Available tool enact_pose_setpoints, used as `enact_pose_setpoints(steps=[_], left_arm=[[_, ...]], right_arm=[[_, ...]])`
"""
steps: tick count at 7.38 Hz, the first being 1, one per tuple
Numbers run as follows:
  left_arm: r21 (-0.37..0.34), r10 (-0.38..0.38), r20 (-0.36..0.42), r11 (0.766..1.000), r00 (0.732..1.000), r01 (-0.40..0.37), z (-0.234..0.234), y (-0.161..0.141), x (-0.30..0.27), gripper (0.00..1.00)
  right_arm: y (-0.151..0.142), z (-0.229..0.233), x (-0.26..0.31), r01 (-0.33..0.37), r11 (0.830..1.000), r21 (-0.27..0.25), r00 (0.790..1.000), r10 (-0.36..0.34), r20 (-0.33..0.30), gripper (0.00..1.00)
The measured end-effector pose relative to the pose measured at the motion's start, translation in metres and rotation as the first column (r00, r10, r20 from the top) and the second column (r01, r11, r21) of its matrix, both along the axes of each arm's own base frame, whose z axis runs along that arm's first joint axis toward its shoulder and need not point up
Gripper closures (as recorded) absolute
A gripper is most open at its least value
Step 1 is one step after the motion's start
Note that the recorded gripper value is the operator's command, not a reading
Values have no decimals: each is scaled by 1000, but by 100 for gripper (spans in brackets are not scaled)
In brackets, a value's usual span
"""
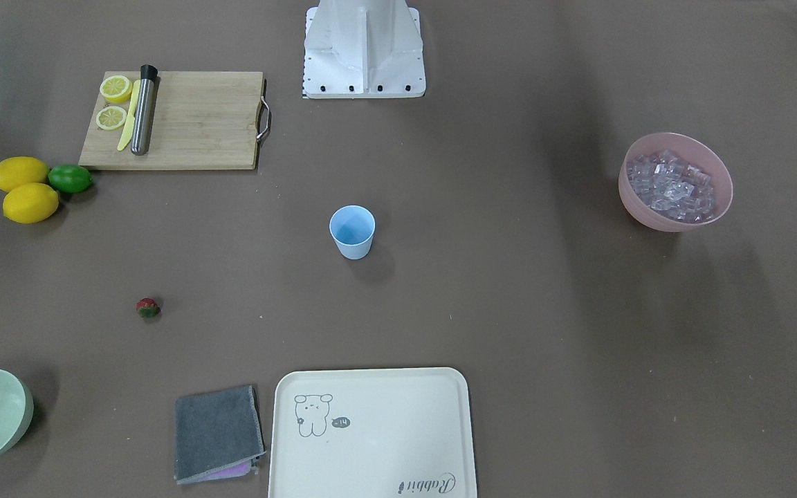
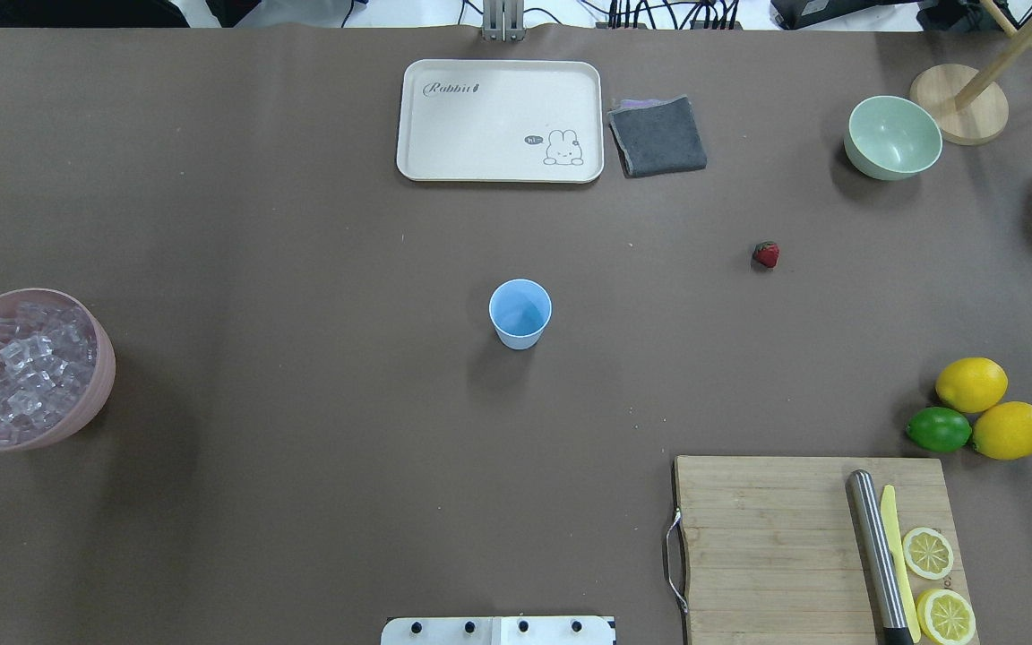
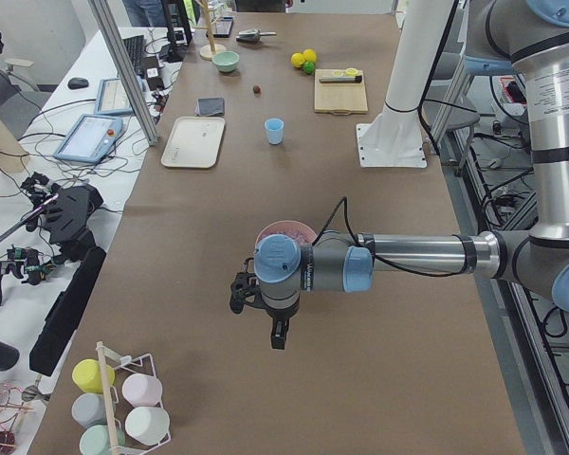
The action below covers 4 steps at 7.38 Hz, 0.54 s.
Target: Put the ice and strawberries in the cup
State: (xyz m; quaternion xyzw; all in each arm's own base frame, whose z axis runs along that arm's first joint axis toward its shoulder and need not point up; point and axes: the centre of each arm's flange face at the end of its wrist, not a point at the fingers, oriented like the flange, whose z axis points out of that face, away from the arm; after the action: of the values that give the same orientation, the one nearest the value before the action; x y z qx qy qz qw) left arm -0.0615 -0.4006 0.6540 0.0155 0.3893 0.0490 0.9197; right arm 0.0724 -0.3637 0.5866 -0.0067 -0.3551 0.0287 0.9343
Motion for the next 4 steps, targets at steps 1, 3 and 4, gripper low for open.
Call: enact_pose_setpoints(steps=[1,3,4], left_arm=[[0,1,0,1000,1000,-1,0,0,0,1],[3,2,-1,1000,1000,-2,-1,0,1,1],[9,2,-1,1000,1000,-2,-3,-1,1,1]], right_arm=[[1,0,0,0,1000,-1,1000,0,2,0],[2,-4,1,-5,1000,8,1000,5,15,0],[1,-9,2,-11,1000,20,1000,11,21,0]])
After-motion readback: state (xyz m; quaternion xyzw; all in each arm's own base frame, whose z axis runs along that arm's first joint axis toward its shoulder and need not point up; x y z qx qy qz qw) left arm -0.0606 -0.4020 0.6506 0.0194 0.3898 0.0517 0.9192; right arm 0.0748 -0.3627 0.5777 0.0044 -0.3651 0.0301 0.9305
